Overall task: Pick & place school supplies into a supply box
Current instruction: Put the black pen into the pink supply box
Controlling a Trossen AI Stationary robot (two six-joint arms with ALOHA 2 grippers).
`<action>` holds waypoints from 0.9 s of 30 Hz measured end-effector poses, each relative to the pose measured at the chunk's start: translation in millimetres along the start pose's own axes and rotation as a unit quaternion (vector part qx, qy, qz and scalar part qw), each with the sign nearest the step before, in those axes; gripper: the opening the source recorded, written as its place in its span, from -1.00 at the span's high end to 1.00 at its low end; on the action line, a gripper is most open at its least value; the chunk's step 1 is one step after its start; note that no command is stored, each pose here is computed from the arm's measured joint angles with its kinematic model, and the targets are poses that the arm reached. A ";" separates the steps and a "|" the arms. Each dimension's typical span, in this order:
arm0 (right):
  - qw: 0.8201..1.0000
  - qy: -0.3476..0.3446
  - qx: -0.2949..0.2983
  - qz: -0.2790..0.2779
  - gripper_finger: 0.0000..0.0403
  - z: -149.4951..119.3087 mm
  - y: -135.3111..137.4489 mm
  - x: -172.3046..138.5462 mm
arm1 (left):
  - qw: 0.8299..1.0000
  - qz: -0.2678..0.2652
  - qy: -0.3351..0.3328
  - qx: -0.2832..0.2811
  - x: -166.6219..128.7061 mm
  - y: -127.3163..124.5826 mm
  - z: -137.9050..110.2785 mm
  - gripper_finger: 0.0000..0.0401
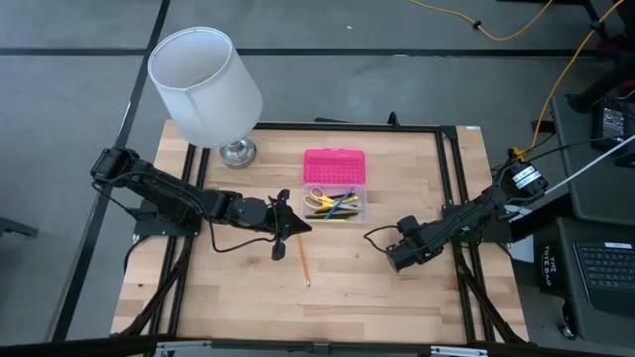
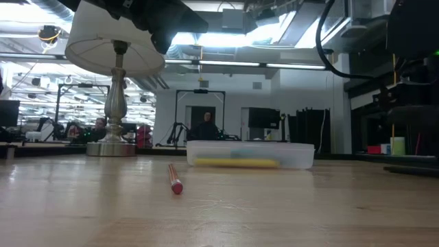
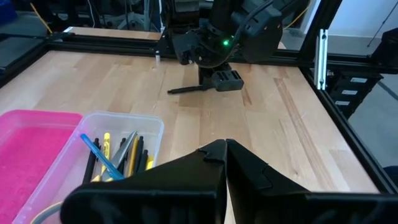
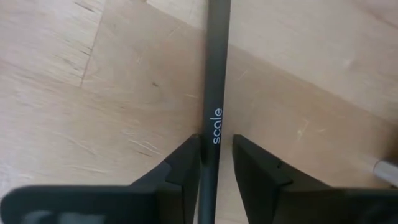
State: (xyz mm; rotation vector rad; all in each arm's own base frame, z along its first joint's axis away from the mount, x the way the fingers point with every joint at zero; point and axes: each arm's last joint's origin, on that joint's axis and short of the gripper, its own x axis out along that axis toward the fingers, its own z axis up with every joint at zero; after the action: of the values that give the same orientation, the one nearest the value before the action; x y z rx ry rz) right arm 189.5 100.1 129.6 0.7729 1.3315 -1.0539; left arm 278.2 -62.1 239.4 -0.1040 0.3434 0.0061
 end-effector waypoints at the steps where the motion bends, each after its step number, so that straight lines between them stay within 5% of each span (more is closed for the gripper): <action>1: 1.000 -0.001 -0.001 0.000 0.48 0.0 -0.1 0.0 | 1.000 0.000 0.000 -0.001 0.0 0.0 0.0 0.98; 27: 0.997 -0.042 -0.025 0.063 0.42 3.5 -1.9 -1.0 | 1.000 0.000 0.000 -0.002 0.0 0.0 0.0 0.98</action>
State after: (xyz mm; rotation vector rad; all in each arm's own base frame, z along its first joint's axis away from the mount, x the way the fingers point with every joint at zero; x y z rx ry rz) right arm 189.1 96.3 131.3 0.7566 1.2179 -0.9399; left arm 278.2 -62.1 239.4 -0.1072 0.3434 0.0065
